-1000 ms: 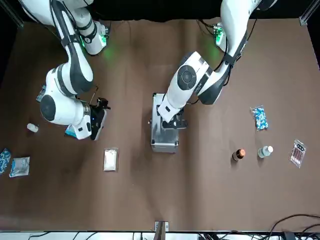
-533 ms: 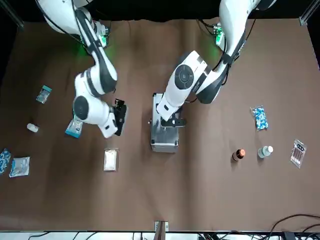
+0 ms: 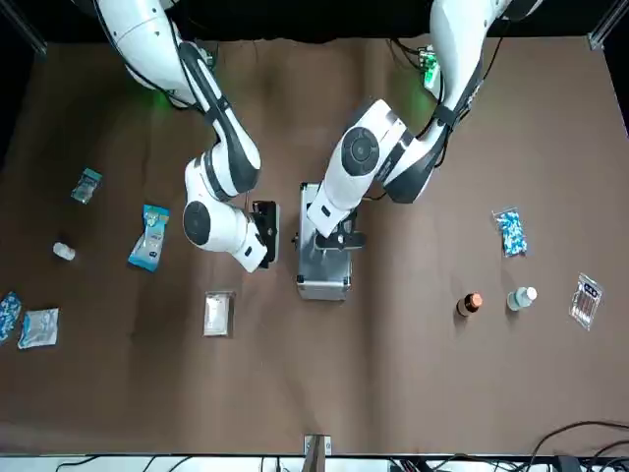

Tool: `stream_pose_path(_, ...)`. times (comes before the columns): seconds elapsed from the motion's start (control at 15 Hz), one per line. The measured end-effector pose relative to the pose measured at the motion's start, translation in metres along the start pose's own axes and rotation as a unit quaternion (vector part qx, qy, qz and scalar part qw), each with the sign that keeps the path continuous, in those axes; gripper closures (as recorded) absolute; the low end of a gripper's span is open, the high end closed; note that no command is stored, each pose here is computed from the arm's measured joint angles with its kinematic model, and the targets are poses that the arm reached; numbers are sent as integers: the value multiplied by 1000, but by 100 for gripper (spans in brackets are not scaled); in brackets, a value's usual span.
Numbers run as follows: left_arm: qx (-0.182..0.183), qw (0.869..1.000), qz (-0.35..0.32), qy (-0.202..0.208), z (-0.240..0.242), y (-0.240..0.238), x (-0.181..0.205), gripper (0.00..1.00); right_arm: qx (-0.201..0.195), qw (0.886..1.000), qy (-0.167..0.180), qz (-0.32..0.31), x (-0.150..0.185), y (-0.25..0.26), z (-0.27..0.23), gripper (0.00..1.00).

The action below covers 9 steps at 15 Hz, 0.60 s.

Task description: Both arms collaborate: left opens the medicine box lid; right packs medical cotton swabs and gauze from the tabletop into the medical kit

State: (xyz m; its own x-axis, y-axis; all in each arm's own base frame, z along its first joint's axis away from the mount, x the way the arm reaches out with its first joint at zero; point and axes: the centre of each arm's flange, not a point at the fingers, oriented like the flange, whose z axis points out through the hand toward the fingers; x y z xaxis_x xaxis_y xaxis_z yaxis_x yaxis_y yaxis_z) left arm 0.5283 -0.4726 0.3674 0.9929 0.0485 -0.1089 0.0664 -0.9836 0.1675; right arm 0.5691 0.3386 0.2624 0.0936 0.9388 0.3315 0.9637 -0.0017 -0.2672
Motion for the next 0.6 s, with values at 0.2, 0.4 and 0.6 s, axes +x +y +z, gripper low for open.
stream_pose_path(0.2,3,1000,-2,-3,1,-1,0,76,7,998,45,-37,2,2,3,1)
stream_pose_path(0.4,5,1000,3,-1,1,0,-1,87,10,990,108,-86,-4,8,14,1)
stream_pose_path(0.6,6,1000,3,0,1,0,-1,87,15,987,130,-93,-6,9,25,1)
